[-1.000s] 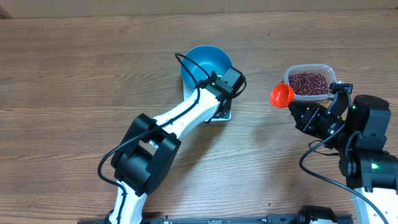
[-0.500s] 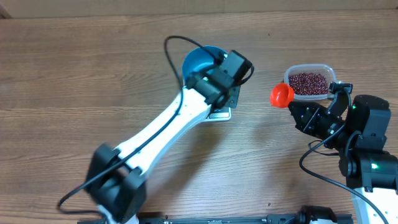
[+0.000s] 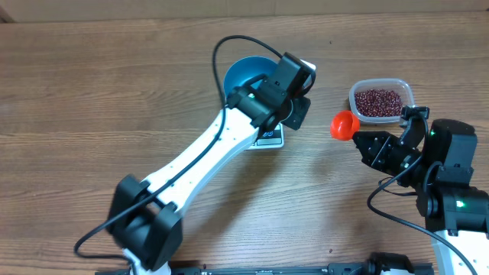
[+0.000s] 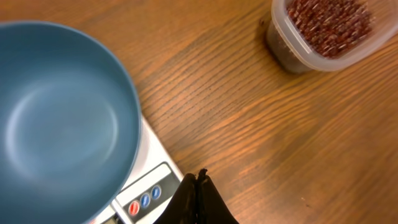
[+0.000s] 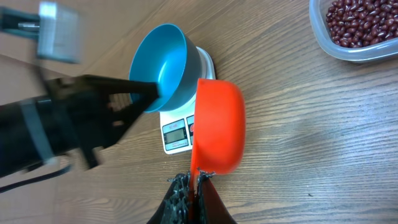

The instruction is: Scoop item into bowl and weigh 150g on scale

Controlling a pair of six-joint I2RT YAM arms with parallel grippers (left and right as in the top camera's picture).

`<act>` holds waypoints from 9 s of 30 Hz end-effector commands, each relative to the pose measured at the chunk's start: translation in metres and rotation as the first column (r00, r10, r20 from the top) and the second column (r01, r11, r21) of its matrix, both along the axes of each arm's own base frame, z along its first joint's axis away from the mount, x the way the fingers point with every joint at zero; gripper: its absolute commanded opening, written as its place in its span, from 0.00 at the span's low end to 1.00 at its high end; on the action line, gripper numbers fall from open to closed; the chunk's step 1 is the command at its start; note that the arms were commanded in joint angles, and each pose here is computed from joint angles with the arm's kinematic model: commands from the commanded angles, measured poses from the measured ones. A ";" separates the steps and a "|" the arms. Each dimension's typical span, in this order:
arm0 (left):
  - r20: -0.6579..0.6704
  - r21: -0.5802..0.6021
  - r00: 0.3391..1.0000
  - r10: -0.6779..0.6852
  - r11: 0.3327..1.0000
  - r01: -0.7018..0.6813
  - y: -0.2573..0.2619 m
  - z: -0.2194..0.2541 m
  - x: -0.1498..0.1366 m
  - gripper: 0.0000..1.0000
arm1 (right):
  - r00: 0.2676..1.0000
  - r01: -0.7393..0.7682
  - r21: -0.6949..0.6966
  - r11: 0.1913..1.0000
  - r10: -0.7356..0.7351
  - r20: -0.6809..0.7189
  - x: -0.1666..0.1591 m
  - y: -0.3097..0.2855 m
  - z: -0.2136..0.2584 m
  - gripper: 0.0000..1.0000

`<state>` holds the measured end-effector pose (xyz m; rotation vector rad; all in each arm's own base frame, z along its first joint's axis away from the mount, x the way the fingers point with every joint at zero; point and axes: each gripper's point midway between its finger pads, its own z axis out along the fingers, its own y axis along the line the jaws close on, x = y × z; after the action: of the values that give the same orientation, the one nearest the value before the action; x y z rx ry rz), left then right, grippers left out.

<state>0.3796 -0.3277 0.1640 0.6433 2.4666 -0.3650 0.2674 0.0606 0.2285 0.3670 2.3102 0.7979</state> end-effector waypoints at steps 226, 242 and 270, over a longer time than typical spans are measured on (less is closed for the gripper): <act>0.326 -0.074 0.937 0.124 0.992 -0.105 0.098 0.106 -0.045 0.04 | 0.999 -0.011 -0.028 1.000 0.012 0.029 0.000 -0.002 0.007 0.04; 0.159 -0.068 0.984 0.086 0.995 -0.076 0.146 0.079 -0.041 0.04 | 0.998 0.011 -0.008 1.000 -0.011 0.062 0.009 -0.003 0.015 0.04; 0.088 -0.007 0.995 -0.043 0.999 0.043 0.191 -0.037 -0.079 0.04 | 0.999 0.042 -0.015 0.999 -0.042 0.031 0.007 -0.007 0.010 0.04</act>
<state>0.3068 -0.1472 0.1397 0.7015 2.3691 -0.4132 0.2723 0.0557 0.2303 0.3939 2.2907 0.7709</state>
